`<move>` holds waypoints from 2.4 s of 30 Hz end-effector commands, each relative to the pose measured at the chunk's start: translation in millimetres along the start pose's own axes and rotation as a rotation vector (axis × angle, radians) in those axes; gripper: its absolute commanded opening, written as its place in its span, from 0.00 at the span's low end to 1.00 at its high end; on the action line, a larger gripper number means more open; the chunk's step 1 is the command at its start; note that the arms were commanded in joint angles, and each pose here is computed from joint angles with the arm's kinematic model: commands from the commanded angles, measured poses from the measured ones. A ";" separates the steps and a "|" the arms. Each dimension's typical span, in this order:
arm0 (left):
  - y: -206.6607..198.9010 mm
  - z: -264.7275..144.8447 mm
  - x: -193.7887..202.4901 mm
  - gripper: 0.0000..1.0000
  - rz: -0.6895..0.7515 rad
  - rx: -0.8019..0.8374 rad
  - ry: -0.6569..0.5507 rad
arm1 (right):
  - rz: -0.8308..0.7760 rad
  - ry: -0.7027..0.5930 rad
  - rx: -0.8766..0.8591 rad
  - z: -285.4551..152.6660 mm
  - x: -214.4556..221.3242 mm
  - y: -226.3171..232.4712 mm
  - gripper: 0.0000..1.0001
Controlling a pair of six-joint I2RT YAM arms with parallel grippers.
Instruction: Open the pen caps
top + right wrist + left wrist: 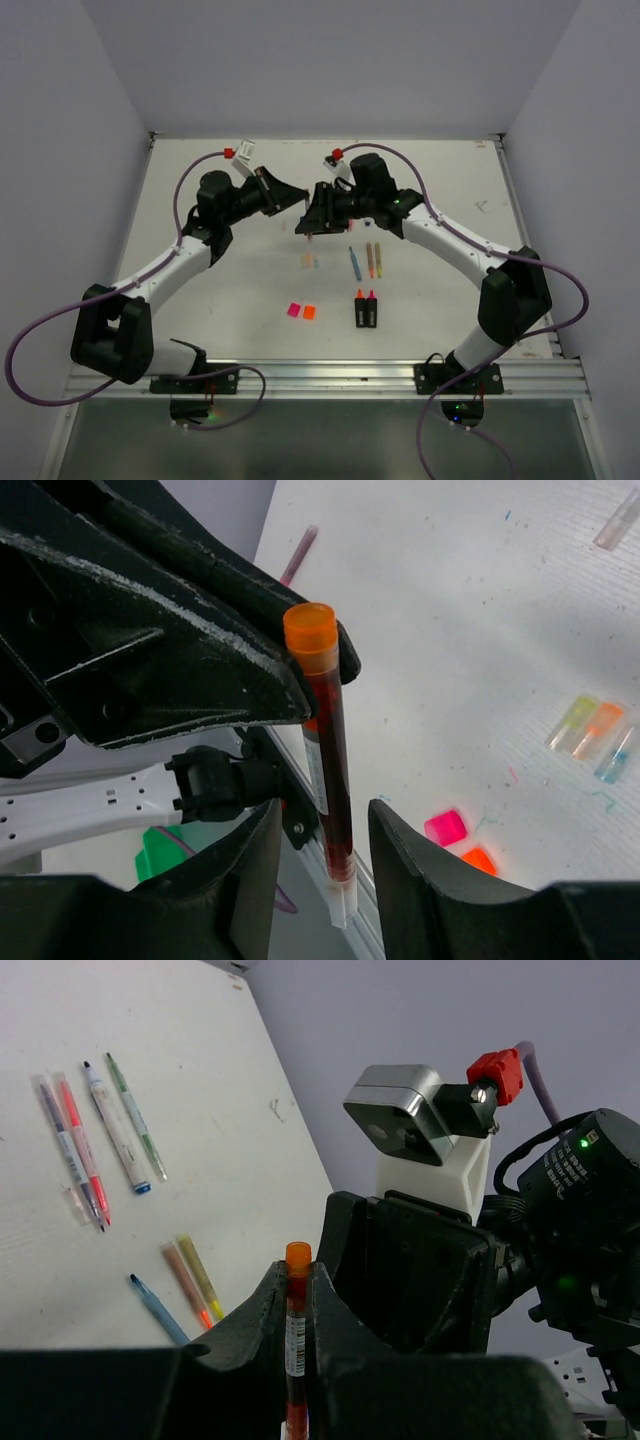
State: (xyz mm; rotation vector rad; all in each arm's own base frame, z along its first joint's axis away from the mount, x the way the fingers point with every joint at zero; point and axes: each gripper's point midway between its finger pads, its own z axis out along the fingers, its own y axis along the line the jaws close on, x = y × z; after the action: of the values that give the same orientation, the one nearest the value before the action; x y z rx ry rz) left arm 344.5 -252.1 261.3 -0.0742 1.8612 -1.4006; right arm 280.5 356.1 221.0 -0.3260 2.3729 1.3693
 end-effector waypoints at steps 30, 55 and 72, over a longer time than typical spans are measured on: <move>-38.5 -30.9 72.4 0.33 0.209 0.116 0.109 | 0.124 -0.081 0.049 -23.6 -25.9 -34.1 0.00; -12.9 -10.7 86.4 0.34 0.303 0.007 0.225 | 0.198 -0.099 -0.113 -25.2 -28.7 -7.4 0.00; -1.3 -15.3 87.7 0.38 0.324 -0.058 0.243 | 0.192 -0.100 -0.117 -28.7 -28.2 -3.9 0.00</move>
State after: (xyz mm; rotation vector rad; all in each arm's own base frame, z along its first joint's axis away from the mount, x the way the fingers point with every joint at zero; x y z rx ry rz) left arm 270.3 -282.3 203.3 0.3301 2.0420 -1.2072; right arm 305.7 326.6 206.5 0.0120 2.4013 1.5084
